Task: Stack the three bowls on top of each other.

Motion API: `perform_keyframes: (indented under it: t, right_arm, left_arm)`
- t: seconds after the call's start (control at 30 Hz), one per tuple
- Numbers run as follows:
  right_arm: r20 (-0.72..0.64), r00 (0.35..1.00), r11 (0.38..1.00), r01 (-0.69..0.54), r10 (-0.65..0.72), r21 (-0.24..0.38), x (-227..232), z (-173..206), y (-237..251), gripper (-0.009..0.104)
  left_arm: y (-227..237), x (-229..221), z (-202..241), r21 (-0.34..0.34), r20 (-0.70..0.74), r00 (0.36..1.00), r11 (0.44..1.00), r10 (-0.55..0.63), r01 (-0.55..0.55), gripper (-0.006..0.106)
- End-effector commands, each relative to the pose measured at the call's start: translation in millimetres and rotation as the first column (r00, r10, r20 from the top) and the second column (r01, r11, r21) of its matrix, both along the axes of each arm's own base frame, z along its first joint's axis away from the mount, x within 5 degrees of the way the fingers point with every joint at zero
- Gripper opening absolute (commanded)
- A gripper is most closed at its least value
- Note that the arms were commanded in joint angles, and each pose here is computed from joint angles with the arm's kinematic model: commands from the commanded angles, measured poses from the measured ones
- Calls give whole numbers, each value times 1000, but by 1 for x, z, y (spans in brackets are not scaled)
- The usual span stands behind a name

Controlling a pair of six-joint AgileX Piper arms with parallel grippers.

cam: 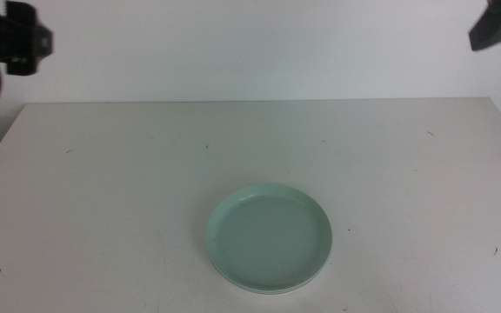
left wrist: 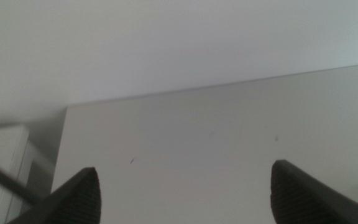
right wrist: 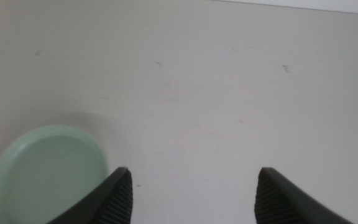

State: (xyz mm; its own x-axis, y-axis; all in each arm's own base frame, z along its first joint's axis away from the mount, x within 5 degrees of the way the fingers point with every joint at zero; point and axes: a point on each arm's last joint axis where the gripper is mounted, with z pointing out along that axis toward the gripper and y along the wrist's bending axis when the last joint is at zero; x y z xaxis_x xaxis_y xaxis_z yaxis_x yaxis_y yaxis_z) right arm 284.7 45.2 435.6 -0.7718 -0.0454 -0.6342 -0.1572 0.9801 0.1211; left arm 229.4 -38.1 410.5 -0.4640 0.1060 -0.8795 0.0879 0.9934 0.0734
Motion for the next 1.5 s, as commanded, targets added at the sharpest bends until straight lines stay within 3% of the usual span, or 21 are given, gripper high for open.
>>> perform_keyframes:
  t: [0.0, 0.27, 0.43, 0.53, 0.6, 0.8, 1.47]
  right_arm:
    - [168, 985, 1000, 28, -26, -12, -20, 15, -8, 51]
    - [354, 934, 997, 69, -52, -35, -86, -12, -21, 51]
    - [544, 837, 996, 87, -58, -28, -129, -33, -28, 51]
    - [599, 799, 996, 90, -58, -23, -143, -51, -30, 51]
    - [615, 786, 996, 90, -56, -24, -149, -60, -31, 51]
    - [617, 785, 996, 89, -51, -31, -152, -70, -31, 51]
    - [611, 790, 996, 89, -52, -30, -151, -72, -31, 51]
  left_arm:
    - [11, -3, 18, -42, 78, 997, 999, 12, -9, 105]
    - [16, -31, 9, -109, 171, 984, 992, -49, 68, 105]
    - [17, -51, -9, -180, 267, 963, 981, -18, 68, 105]
    - [20, -63, -21, -144, 342, 940, 987, -13, 66, 105]
    - [22, -71, -30, -115, 387, 922, 991, -14, 63, 105]
    - [26, -90, -47, -113, 488, 872, 992, 15, 46, 105]
    - [26, -92, -106, -106, 327, 945, 994, 6, 30, 105]
